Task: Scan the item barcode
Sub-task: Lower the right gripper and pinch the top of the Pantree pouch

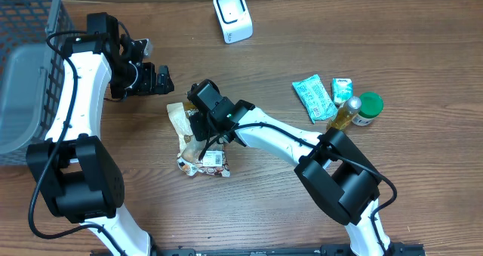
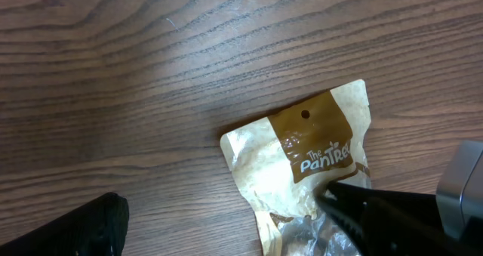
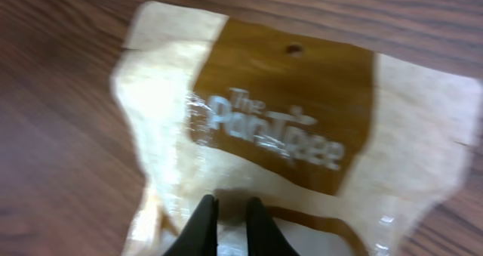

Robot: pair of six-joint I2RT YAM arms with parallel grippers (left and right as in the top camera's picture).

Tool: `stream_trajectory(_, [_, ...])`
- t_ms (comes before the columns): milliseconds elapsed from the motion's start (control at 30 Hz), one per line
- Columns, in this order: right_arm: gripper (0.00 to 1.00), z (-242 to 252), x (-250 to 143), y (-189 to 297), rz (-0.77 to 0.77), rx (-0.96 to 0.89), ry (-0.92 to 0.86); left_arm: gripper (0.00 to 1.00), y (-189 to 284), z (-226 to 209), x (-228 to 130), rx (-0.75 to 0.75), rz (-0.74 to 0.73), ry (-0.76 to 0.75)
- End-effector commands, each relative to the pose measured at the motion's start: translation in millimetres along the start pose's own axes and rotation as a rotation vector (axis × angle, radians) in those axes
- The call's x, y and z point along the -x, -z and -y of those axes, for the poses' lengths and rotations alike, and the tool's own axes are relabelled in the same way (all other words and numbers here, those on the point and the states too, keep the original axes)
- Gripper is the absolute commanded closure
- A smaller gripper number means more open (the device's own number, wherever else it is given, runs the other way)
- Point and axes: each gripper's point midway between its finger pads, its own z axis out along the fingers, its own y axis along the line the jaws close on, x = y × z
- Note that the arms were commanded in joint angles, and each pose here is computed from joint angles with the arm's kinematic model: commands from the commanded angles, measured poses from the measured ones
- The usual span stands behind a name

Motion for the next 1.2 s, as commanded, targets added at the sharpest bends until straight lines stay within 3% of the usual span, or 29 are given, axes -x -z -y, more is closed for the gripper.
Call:
stream_trajectory(0, [0.91,31,-2,-8,0.013,-0.138,-0.015,0.00,6,2,3,0.000,0.018,0.015])
stream_trajectory(467, [0.92,114,-15,8,-0.094,-0.277,-0.281,0.00,6,2,3,0.000,0.018,0.015])
stream_trajectory(600, [0.87,113,-17,17,-0.128,-0.273,-0.290,0.00,6,2,3,0.000,0.018,0.015])
stream_trajectory(867, [0.84,81,20,71,-0.068,-0.178,-0.290,0.00,6,2,3,0.000,0.018,0.015])
stream_trajectory(1167, [0.83,91,-17,80,-0.205,-0.247,-0.347,0.00,6,2,3,0.000,0.018,0.015])
